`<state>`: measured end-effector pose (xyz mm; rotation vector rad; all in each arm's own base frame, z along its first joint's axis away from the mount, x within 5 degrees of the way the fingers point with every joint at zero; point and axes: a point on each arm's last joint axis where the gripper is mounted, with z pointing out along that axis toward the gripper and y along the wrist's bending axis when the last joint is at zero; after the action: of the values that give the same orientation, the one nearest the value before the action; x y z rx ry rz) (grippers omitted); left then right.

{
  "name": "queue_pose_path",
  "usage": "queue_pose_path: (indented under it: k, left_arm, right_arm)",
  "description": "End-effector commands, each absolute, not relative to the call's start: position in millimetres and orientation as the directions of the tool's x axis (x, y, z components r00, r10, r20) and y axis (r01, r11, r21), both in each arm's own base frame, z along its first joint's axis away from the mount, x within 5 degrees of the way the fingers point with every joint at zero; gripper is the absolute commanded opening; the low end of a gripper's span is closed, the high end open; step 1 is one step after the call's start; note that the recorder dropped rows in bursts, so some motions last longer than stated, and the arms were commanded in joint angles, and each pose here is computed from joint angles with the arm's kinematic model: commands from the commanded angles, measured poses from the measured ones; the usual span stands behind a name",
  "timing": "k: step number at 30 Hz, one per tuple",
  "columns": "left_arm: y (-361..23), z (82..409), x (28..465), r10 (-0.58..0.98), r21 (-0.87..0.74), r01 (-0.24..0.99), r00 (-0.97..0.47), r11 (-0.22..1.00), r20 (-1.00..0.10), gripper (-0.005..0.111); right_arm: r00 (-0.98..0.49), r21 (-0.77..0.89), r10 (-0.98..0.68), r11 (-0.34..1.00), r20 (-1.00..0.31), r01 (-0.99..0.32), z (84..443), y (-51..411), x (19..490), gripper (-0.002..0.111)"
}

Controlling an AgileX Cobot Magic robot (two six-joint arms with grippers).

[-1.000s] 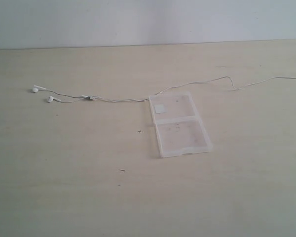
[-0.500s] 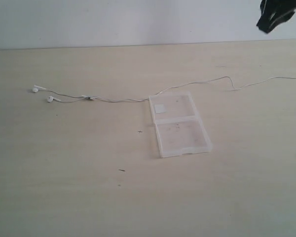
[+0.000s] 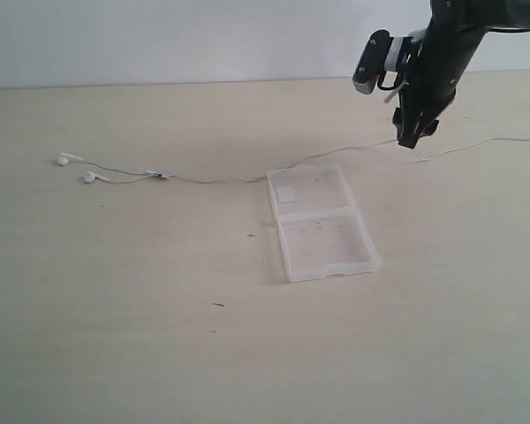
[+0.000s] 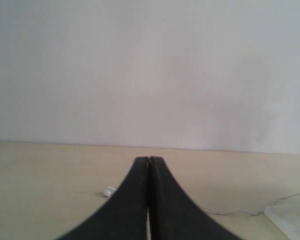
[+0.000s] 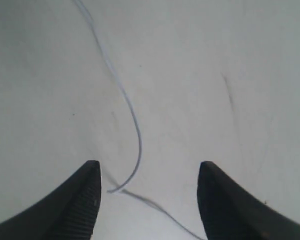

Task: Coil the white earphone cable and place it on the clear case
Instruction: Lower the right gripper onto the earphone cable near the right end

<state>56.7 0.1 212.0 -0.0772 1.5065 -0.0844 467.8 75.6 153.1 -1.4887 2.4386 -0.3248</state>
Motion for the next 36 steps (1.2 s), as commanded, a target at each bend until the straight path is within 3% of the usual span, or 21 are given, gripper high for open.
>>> queue_pose_path:
  k: [1,7,25,28,36]
  left_arm:
    - [-0.3,211.3,56.3,-0.106,-0.105,0.015,0.065,0.994,-0.992,0.000]
    - [-0.3,211.3,56.3,-0.106,-0.105,0.015,0.065,0.994,-0.992,0.000]
    - [-0.3,211.3,56.3,-0.106,-0.105,0.015,0.065,0.994,-0.992,0.000]
    - [-0.3,211.3,56.3,-0.106,-0.105,0.015,0.065,0.994,-0.992,0.000]
    - [-0.3,211.3,56.3,-0.106,-0.105,0.015,0.065,0.994,-0.992,0.000]
  right_arm:
    - [-0.456,-0.328,-0.882,0.468,-0.117,-0.821,142.3,79.4,478.6,0.056]
    - [-0.425,-0.310,-0.904,0.415,-0.040,-0.855,114.5,76.9,482.6,0.056]
    - [-0.404,-0.346,-0.912,0.402,-0.068,-0.848,111.4,83.7,486.5,0.048]
    - [-0.389,-0.350,-0.919,0.386,-0.066,-0.853,108.4,89.6,486.2,0.043]
    - [-0.329,-0.385,-0.944,0.316,-0.034,-0.867,107.0,103.6,485.5,0.013]
